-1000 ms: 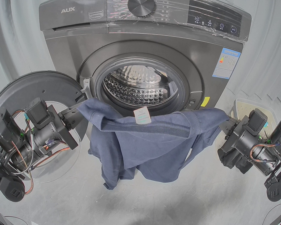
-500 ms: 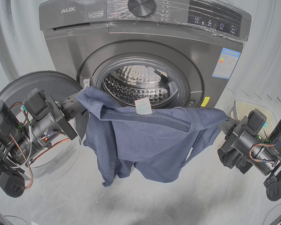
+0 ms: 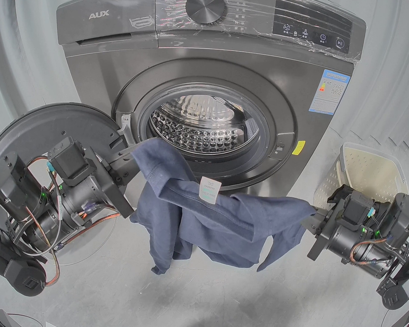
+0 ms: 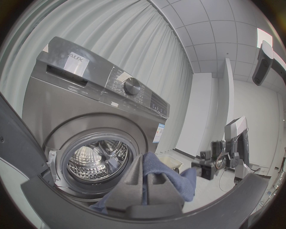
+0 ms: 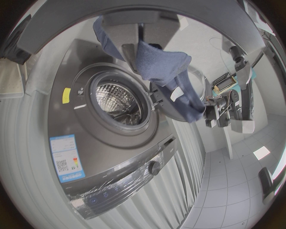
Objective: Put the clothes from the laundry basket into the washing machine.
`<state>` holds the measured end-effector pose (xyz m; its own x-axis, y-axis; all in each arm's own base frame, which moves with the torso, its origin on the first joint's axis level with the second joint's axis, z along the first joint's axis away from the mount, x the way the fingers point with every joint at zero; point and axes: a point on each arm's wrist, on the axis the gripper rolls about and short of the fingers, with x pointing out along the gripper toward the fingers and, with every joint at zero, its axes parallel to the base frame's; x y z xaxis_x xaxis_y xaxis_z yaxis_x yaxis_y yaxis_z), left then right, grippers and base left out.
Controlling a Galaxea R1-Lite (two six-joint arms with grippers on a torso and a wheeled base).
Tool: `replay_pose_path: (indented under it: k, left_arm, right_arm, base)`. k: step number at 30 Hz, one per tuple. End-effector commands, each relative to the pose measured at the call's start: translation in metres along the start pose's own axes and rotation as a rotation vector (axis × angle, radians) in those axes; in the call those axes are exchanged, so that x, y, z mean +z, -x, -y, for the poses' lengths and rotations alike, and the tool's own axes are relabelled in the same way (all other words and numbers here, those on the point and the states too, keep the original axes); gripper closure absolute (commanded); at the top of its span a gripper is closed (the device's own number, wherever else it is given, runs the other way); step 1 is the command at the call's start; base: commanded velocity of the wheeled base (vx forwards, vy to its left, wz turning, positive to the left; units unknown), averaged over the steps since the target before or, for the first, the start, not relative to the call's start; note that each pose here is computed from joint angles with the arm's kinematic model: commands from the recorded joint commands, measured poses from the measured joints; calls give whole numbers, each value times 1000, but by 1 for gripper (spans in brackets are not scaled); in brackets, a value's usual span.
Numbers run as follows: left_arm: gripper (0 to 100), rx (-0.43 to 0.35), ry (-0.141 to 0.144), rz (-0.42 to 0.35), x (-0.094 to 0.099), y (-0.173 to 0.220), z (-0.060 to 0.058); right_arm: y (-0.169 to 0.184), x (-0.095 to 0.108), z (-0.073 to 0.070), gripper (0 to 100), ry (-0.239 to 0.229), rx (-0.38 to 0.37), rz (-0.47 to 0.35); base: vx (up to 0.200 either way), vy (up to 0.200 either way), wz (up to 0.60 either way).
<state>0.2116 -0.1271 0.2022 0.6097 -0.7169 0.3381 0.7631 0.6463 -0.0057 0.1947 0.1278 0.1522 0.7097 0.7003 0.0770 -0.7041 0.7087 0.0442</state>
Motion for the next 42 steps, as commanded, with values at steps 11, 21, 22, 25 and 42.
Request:
replay_pose_path:
  k: [11, 21, 22, 25, 42]
  left_arm:
    - [100, -41, 2, 61, 6, -23, 12]
    - [100, -52, 5, 67, 8, -24, 15]
    - [100, -53, 7, 63, 7, -23, 16]
    - [100, -54, 5, 66, 7, -23, 16]
    - [100, -56, 4, 74, 9, -24, 16]
  right_arm:
    - [6, -58, -25, 0, -43, 99, -247]
    - [-43, -77, -23, 0, -44, 113, -243]
    - [-56, -79, -24, 0, -40, 119, -225]
    - [-77, -86, -24, 0, -36, 126, -202]
    - [-116, -117, -34, 0, -27, 136, -204]
  base:
    - [0, 0, 0]
    - [0, 0, 0]
    - [0, 0, 0]
    - [0, 0, 0]
    - [0, 0, 0]
